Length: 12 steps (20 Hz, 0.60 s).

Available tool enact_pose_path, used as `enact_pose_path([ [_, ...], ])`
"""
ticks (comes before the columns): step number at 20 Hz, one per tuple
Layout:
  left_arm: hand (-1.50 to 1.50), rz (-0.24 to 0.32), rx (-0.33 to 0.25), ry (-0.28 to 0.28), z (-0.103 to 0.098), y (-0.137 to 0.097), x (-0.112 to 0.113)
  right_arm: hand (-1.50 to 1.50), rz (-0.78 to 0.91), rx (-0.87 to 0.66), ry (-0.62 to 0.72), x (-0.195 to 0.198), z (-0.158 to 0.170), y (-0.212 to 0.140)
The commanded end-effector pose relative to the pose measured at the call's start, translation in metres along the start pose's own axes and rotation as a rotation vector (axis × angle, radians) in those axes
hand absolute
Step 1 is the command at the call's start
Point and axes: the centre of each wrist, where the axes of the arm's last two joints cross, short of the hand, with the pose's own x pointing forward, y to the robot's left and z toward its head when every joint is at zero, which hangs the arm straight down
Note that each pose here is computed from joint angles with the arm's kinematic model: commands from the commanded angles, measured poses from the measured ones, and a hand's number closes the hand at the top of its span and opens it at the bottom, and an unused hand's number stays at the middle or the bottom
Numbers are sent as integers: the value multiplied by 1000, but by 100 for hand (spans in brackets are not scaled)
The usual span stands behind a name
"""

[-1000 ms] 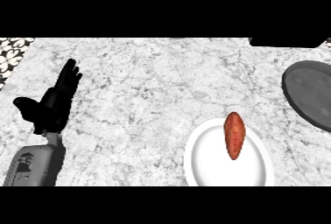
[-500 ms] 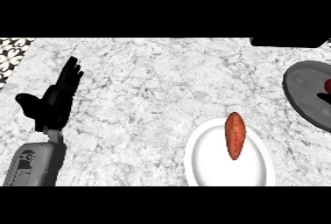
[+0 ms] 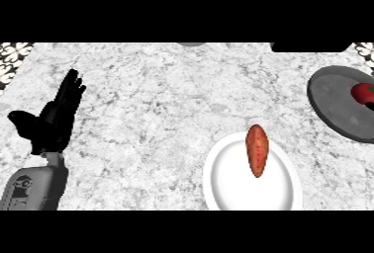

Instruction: Pick the tomato from the plate and place it in the pan

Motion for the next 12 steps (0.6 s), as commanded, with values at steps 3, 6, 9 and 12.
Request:
enact_pose_path([
  [3, 0, 24, 20, 10, 11, 4, -7, -150, -173, 103, -47, -27, 20, -13],
  [6, 0, -8, 53, 21, 4, 20, 6, -150, -193, 129, -64, -33, 30, -22],
  [9, 0, -18, 61, 34, 14, 18, -9, -150, -177, 139, -91, -38, 37, -55],
  [12, 0, -7, 49, 39, 9, 17, -2, -150, -178, 143, -95, -39, 56, -59],
])
